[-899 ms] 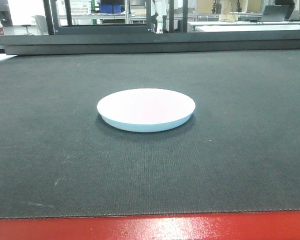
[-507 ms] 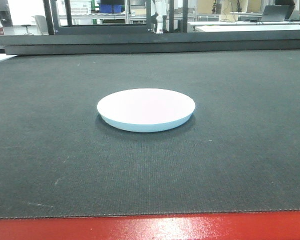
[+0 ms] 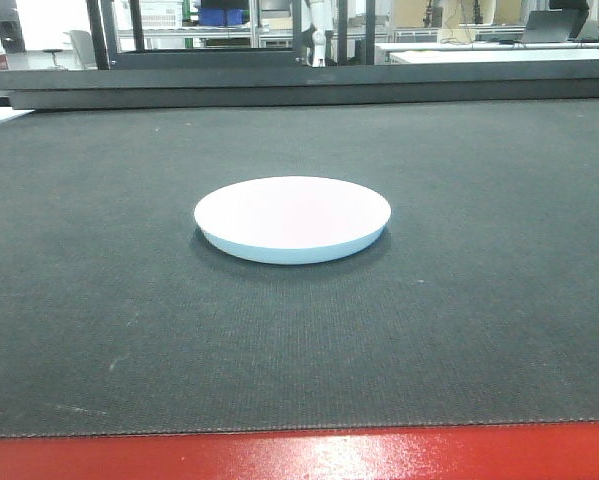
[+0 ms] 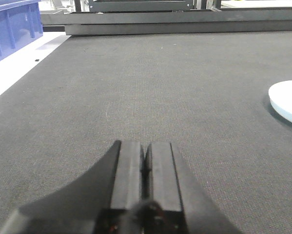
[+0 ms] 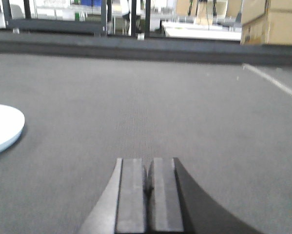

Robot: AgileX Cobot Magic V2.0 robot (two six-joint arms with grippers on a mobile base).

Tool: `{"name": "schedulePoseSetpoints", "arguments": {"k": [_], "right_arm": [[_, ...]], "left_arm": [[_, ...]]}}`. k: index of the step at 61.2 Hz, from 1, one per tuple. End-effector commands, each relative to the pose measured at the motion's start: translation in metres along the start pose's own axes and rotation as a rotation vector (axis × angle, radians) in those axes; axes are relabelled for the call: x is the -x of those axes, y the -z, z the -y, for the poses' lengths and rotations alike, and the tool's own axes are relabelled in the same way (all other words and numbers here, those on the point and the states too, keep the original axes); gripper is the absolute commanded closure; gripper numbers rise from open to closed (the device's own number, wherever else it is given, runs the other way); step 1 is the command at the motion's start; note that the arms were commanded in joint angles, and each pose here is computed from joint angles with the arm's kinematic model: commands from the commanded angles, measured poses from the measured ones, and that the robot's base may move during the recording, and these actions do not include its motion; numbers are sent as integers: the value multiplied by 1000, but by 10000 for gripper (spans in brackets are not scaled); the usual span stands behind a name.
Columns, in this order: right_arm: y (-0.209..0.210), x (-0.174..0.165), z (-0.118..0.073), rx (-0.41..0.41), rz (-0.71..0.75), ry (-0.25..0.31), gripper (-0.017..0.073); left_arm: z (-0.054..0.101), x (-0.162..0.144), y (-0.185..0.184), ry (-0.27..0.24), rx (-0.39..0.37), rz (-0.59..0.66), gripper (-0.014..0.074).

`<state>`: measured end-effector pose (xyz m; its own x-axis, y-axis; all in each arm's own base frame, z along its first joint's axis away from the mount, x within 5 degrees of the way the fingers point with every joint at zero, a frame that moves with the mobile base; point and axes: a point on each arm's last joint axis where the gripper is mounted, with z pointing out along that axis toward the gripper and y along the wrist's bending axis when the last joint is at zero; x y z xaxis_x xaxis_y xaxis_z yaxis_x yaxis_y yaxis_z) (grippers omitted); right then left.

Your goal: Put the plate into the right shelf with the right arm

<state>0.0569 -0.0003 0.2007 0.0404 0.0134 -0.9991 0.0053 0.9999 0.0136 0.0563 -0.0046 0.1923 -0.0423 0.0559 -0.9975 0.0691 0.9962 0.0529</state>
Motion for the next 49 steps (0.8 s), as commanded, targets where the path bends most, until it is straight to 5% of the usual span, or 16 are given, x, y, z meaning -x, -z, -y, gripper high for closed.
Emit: {"name": "schedulePoseSetpoints", "arguments": {"k": [1, 14, 32, 49], "right_arm": [[4, 30, 0, -4, 164, 9, 539], [4, 87, -2, 4, 28, 22, 508], [-53, 136, -3, 15, -188, 22, 27], [-142, 173, -38, 172, -421, -25, 18]], "left_arm": [[-1, 5, 1, 9, 15, 85, 640], [-1, 5, 1, 9, 15, 85, 640], [-1, 5, 1, 9, 15, 85, 640], [-1, 5, 1, 9, 15, 85, 640]]}}
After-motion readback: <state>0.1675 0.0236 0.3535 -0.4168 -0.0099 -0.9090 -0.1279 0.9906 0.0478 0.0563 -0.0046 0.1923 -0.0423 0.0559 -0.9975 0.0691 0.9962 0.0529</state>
